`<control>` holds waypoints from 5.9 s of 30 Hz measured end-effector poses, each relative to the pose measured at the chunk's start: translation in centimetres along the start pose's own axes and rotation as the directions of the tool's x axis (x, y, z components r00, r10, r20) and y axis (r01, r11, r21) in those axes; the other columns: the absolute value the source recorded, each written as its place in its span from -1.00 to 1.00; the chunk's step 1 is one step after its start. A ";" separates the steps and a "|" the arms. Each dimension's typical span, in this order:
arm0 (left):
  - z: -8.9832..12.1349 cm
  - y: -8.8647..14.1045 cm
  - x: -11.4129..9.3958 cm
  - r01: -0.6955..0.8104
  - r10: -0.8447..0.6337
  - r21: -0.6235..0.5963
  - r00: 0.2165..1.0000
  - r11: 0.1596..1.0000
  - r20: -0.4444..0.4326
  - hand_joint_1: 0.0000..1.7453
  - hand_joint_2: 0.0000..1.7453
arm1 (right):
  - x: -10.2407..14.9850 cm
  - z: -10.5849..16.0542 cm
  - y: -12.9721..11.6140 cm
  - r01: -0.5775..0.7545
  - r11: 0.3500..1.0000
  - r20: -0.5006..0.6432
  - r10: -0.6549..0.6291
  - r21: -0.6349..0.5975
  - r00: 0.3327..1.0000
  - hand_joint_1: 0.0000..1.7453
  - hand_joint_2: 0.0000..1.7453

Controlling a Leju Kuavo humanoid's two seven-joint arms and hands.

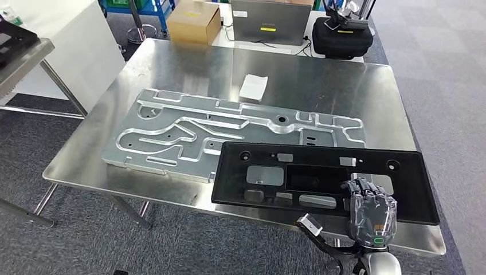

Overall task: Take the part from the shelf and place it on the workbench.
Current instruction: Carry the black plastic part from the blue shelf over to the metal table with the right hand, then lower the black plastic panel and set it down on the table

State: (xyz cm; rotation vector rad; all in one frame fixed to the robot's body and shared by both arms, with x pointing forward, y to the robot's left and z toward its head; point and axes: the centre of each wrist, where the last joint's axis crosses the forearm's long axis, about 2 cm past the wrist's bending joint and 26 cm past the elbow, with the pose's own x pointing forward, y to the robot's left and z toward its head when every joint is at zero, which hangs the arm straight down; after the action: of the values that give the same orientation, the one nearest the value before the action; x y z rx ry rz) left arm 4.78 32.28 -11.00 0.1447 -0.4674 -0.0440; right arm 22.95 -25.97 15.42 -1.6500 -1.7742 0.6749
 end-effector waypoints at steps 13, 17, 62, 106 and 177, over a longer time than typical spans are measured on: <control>-0.3 0.3 0.7 0.068 -0.068 -0.020 0.997 0.997 0.020 -1.00 1.00 | 1.8 -6.5 4.9 0.105 0.984 -0.044 -0.099 0.142 0.994 1.00 1.00; -0.4 0.8 0.9 0.096 -0.095 -0.028 0.995 0.995 0.025 -1.00 1.00 | 2.1 -10.2 6.7 0.092 0.974 -0.018 -0.090 0.207 0.996 1.00 1.00; -0.5 1.0 1.3 0.101 -0.099 -0.055 0.994 0.993 0.042 -1.00 -1.00 | 1.8 -12.2 11.4 0.015 0.919 0.025 -0.027 0.394 0.999 -1.00 1.00; -0.3 0.6 0.8 0.031 -0.029 -0.059 0.999 0.998 0.019 -1.00 -1.00 | 2.5 -6.8 10.0 0.079 0.943 0.047 -0.099 0.323 0.994 -1.00 -1.00; 0.3 3.3 -1.4 -0.308 0.281 0.217 0.948 0.926 0.148 -1.00 -1.00 | -2.7 33.6 4.6 0.660 0.676 -0.887 0.022 -0.327 -0.462 -1.00 -1.00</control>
State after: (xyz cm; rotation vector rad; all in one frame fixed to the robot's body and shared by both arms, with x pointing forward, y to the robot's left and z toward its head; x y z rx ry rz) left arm 3.42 35.65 -10.83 0.3075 -0.6045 0.3029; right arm 1.52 -26.81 -11.02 -0.4150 -0.4771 -0.6809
